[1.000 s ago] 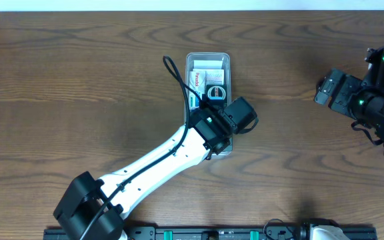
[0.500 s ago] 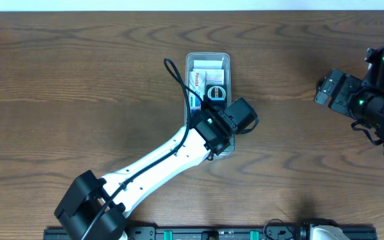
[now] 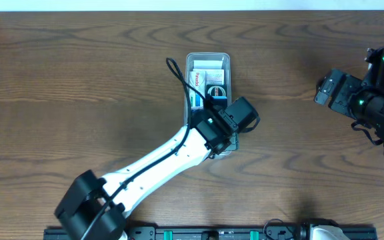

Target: Pack container

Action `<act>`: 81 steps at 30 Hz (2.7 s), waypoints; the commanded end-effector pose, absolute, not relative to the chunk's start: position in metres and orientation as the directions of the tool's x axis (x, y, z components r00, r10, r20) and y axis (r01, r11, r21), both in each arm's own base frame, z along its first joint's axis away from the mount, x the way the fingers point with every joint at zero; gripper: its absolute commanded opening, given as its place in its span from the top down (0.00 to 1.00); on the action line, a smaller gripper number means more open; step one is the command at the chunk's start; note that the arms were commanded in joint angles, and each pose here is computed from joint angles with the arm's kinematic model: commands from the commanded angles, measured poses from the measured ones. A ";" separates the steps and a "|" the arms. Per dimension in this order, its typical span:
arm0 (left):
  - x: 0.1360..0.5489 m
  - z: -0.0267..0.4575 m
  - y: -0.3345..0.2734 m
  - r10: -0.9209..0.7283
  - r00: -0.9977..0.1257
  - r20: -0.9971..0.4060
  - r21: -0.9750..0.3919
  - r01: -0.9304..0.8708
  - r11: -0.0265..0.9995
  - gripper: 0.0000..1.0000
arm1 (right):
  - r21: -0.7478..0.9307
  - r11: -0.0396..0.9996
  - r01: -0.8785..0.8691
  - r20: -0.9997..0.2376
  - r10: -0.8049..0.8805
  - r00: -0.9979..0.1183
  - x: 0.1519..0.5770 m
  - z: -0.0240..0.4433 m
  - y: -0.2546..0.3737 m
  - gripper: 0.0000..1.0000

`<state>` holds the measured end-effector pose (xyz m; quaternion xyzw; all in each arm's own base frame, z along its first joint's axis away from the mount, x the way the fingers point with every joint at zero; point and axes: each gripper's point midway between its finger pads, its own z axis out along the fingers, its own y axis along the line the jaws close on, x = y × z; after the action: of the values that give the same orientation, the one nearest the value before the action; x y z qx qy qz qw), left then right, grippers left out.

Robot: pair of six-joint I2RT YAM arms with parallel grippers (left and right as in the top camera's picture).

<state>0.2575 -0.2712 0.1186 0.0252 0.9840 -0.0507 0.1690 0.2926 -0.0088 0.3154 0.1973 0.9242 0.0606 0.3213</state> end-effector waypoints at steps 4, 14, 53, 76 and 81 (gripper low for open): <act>0.275 0.211 -0.250 0.053 -0.839 -0.541 -0.148 0.156 0.977 0.20 | 0.227 0.916 0.331 -0.583 0.400 -0.707 0.292 0.319 -0.014 0.01; 0.296 0.275 -0.093 0.049 -0.755 -0.653 0.045 0.027 0.999 0.17 | 0.227 0.916 0.331 -0.583 0.400 -0.707 0.292 0.319 -0.014 0.01; 0.285 0.293 -0.008 0.061 -0.487 -0.871 0.056 0.025 0.998 0.02 | 0.227 0.916 0.331 -0.583 0.400 -0.707 0.292 0.319 -0.014 0.01; 0.226 0.144 0.006 -0.032 -0.462 -0.887 -0.009 -0.052 0.999 0.02 | 0.227 0.916 0.331 -0.583 0.400 -0.707 0.292 0.319 -0.014 0.01; 0.224 0.130 0.006 -0.032 -0.443 -0.896 -0.010 -0.052 0.999 0.02 | 0.227 0.916 0.331 -0.583 0.400 -0.707 0.292 0.319 -0.014 0.01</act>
<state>0.2241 0.0067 0.1316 -0.0200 0.8563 0.0175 0.5158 0.2926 -0.0087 0.3154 0.1972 0.9242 0.0608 0.3212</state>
